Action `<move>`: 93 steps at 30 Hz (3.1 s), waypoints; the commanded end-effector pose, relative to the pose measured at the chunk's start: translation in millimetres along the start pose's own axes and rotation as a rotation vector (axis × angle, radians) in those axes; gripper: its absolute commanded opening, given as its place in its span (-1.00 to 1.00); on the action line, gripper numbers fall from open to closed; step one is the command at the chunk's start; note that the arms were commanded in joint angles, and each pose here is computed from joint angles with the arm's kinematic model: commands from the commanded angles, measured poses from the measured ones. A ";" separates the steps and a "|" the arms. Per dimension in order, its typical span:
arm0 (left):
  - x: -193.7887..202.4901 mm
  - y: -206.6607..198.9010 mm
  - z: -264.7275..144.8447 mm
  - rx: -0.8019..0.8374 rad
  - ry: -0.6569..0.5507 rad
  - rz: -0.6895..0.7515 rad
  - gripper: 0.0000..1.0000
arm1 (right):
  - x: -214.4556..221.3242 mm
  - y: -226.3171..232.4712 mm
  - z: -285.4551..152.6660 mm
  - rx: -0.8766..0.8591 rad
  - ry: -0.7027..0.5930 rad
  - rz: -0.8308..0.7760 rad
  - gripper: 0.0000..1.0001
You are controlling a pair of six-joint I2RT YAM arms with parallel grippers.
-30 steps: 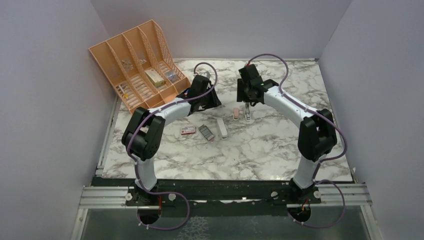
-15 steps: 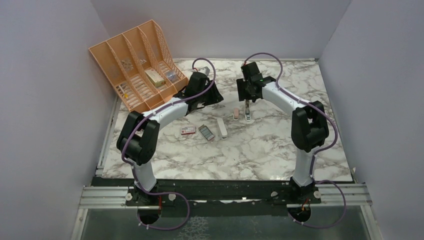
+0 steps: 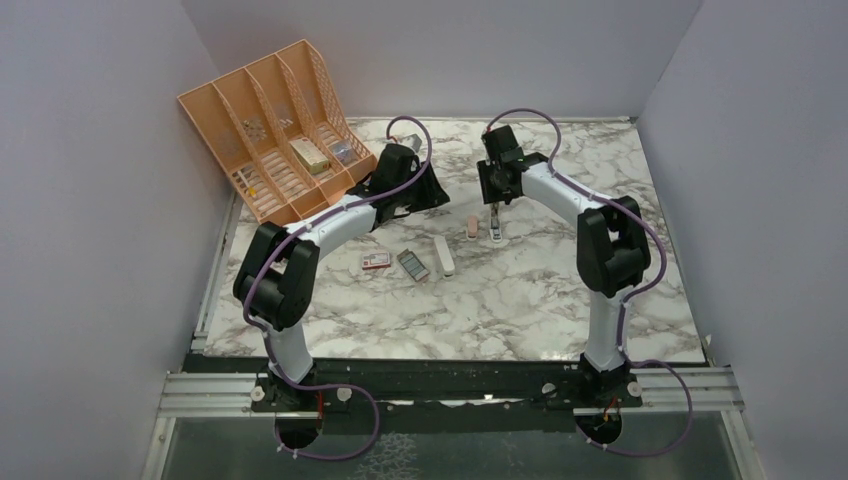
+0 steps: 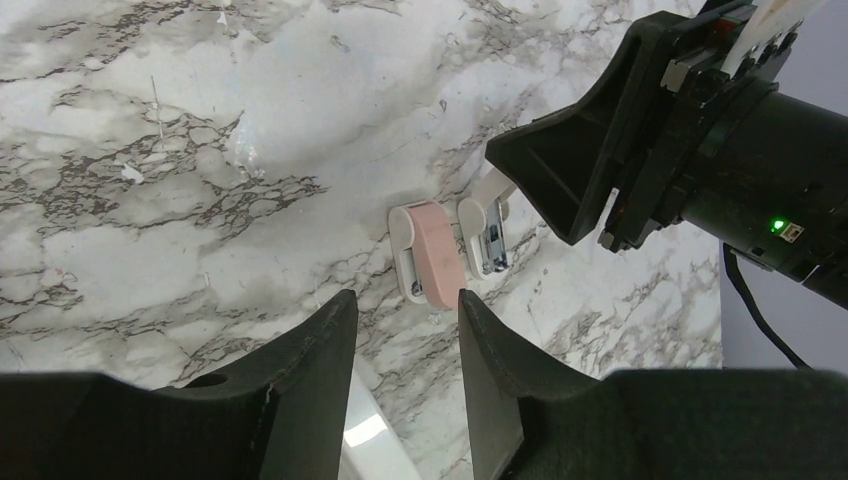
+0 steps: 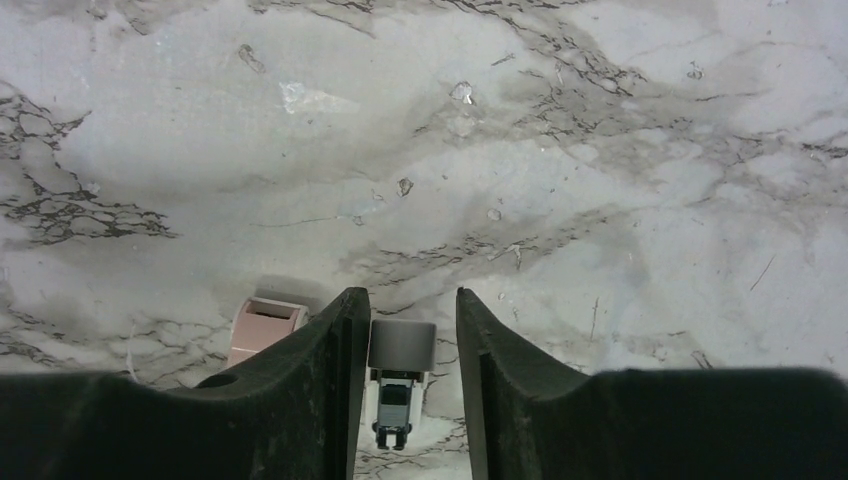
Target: Load the staples into the stapler
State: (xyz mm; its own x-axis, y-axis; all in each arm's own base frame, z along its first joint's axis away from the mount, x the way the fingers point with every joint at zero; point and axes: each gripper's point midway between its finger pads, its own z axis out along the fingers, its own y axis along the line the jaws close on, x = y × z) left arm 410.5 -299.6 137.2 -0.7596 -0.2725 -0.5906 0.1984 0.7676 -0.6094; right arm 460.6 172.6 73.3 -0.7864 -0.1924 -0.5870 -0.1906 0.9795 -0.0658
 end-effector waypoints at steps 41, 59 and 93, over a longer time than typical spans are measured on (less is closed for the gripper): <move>134.2 -87.7 6.4 0.222 0.098 -0.033 -0.09 | 90.1 -13.0 -77.2 -0.013 0.092 0.207 -0.48; 182.6 -81.6 42.3 0.226 0.210 0.036 -0.58 | 91.4 -11.9 -72.1 -0.007 0.098 0.230 -0.50; 222.9 -66.8 56.6 0.254 0.318 -0.001 -0.87 | 94.9 -7.1 -67.4 -0.025 0.106 0.252 -0.53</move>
State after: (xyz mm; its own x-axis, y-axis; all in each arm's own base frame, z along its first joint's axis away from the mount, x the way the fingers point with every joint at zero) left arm 270.4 -441.6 33.2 -0.8904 -0.0743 -0.4491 0.3272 0.5813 -0.7450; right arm 348.5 140.7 74.9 -0.8678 0.0354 -0.4957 0.0029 0.9978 0.0661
